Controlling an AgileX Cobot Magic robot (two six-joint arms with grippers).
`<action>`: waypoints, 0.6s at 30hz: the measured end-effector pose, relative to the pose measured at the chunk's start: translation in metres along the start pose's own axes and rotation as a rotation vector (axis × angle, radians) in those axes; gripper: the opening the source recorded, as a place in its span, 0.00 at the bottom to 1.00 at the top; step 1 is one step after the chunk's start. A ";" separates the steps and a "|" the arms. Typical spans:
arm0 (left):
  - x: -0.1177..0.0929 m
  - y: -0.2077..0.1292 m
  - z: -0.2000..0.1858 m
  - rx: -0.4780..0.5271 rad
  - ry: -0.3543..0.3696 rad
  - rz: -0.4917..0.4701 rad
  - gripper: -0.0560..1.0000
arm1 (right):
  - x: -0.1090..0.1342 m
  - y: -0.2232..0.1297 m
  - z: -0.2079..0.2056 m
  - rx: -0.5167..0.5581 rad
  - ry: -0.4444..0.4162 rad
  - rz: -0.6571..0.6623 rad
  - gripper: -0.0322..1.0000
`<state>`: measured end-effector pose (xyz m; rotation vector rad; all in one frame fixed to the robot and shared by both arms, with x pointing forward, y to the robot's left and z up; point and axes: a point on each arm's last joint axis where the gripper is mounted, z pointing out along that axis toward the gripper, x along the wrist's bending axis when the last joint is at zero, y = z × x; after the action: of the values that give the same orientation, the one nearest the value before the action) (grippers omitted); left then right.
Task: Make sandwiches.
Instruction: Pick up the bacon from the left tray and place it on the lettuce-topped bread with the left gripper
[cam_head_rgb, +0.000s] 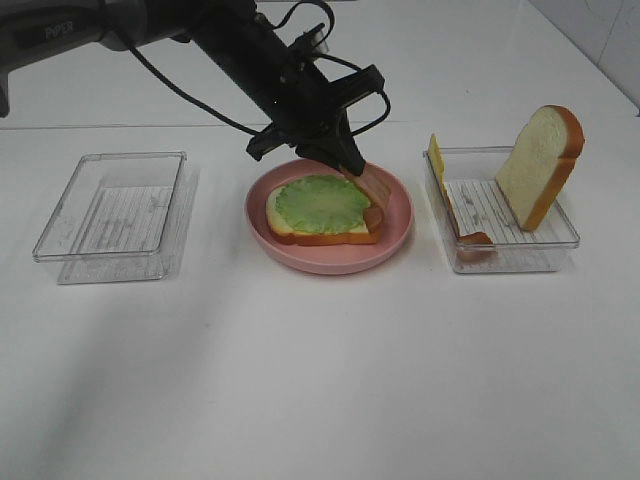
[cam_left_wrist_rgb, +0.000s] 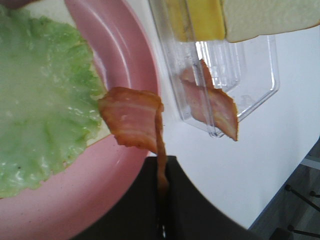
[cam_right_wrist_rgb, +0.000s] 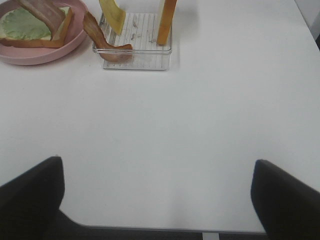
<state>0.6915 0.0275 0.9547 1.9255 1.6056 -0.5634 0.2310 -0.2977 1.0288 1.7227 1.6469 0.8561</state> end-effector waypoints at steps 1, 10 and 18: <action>0.000 0.000 0.000 0.000 0.000 0.000 0.05 | 0.000 0.000 0.000 0.000 0.000 0.000 0.98; 0.030 0.007 -0.012 -0.013 0.168 0.042 0.05 | 0.000 0.000 0.000 0.000 0.000 0.000 0.98; 0.035 0.010 -0.013 -0.038 0.221 0.070 0.05 | 0.000 0.000 0.000 0.000 0.000 0.000 0.98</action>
<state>0.7076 0.0610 0.9437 2.0652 1.6615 -0.2976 0.2310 -0.2977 1.0288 1.7227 1.6469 0.8561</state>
